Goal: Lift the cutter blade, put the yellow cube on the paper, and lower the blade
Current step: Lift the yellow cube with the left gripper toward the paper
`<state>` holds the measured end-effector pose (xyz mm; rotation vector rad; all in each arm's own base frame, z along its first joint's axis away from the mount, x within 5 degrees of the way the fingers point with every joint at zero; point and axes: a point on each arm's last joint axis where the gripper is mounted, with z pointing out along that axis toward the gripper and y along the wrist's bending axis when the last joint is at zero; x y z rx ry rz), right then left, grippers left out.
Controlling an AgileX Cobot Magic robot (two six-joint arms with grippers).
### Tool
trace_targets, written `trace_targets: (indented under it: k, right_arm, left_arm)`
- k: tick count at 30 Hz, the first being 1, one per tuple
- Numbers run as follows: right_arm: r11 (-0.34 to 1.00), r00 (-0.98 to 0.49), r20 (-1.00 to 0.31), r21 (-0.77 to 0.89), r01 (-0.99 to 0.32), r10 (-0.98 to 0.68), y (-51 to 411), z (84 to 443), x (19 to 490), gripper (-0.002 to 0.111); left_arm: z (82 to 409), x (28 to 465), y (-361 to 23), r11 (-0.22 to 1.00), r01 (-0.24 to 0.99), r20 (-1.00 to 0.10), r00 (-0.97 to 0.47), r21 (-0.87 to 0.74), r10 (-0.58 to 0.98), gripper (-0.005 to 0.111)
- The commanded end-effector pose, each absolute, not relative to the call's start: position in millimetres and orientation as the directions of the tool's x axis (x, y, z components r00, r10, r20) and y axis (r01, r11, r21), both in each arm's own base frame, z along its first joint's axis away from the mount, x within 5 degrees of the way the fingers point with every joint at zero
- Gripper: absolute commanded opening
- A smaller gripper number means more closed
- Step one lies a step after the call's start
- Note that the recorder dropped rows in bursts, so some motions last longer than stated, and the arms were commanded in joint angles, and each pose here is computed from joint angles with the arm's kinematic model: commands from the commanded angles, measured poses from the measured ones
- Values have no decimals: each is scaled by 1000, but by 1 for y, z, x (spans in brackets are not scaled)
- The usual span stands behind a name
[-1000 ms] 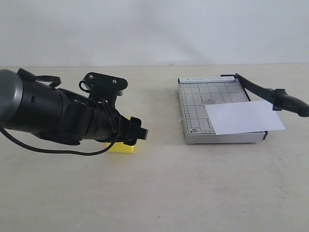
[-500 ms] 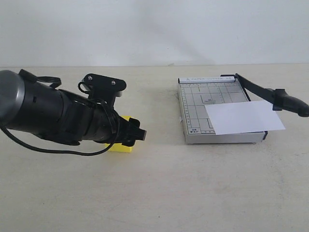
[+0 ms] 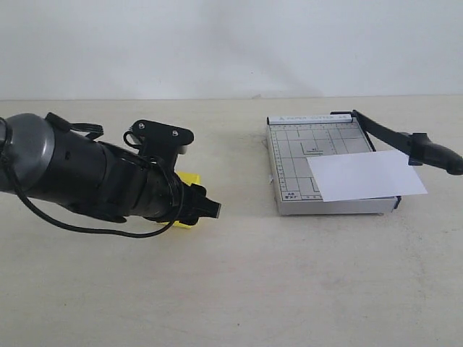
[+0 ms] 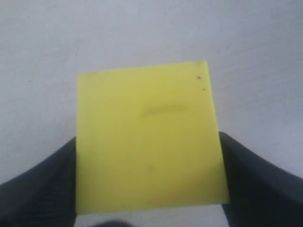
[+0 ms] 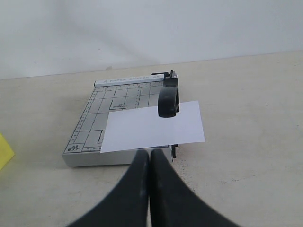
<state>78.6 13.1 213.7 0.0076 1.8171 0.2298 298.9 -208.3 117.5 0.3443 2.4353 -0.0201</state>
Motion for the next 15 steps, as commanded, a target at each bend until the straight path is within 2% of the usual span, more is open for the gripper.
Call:
trace_targets:
  k: [1, 3, 10, 15]
  right_arm:
    - [981, -248, -961, 153, -116, 121, 13, 213, 78, 0]
    - [981, -248, -961, 153, -116, 121, 13, 213, 78, 0]
    - [981, -248, -961, 153, -116, 121, 13, 213, 78, 0]
    - [981, -256, -959, 153, -117, 119, 13, 213, 78, 0]
  left_arm:
    - [131, 301, -209, 955, 284, -650, -709, 90, 273, 24]
    - [135, 301, -209, 945, 308, -654, -694, 109, 302, 4]
    - [158, 297, -216, 870, 475, -685, -591, 130, 425, 4]
    - [182, 287, -238, 665, 738, -747, -378, 114, 547, 4]
